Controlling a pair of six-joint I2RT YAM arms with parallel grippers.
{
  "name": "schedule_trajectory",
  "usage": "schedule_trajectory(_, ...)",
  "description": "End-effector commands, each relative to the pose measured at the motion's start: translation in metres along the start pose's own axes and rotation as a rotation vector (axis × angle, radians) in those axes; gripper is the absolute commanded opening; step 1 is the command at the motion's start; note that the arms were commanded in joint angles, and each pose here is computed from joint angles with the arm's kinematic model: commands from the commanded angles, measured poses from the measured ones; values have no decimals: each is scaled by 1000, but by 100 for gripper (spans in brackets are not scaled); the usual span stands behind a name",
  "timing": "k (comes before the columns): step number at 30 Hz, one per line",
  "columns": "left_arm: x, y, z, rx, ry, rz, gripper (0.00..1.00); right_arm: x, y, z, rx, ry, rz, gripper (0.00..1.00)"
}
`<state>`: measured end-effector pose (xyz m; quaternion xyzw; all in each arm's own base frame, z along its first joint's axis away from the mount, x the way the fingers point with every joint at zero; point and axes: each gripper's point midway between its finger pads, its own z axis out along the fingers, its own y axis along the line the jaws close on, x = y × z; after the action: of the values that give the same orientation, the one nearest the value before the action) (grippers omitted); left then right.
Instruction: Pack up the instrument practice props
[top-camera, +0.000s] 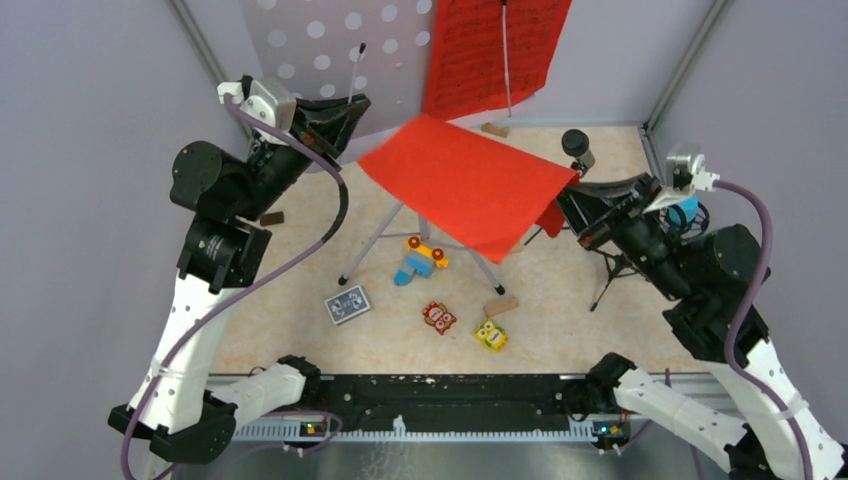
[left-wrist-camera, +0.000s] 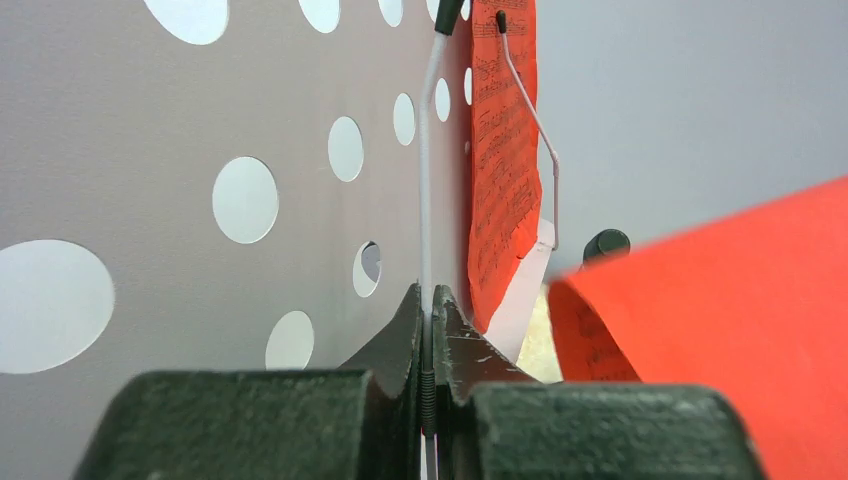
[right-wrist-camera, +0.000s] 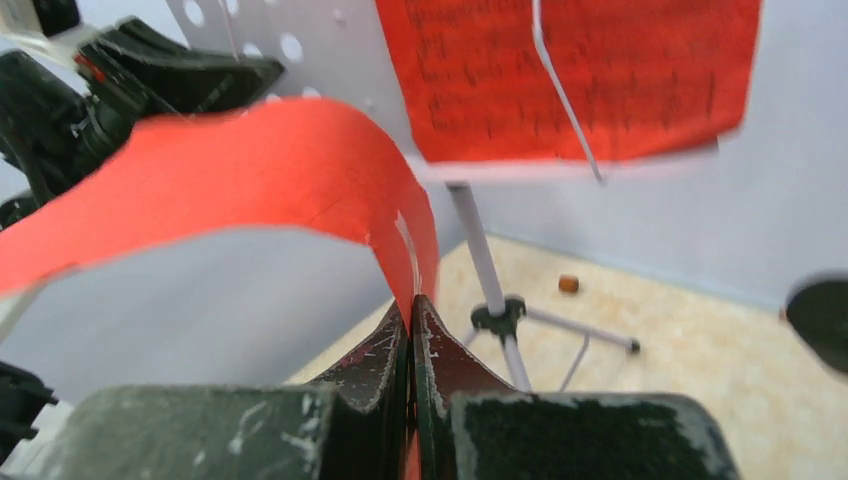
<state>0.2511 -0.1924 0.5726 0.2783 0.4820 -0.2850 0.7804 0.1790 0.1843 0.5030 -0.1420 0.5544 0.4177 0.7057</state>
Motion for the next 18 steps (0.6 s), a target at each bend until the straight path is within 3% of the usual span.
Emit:
schedule_trajectory(1, -17, -7, 1, 31, -62, 12, 0, 40, -21, -35, 135, 99, 135, 0)
schedule_trajectory(6, -13, -2, 2, 8, -55, 6, 30, 102, -43, -73, 278, 230, 286, 0)
schedule_trajectory(10, -13, 0, 1, -7, -54, 5, 61, 170, -51, -89, 338, 389, 417, 0)
schedule_trajectory(18, -5, 2, -1, -24, -36, 2, 83, 282, -49, -103, 367, 701, 605, 0)
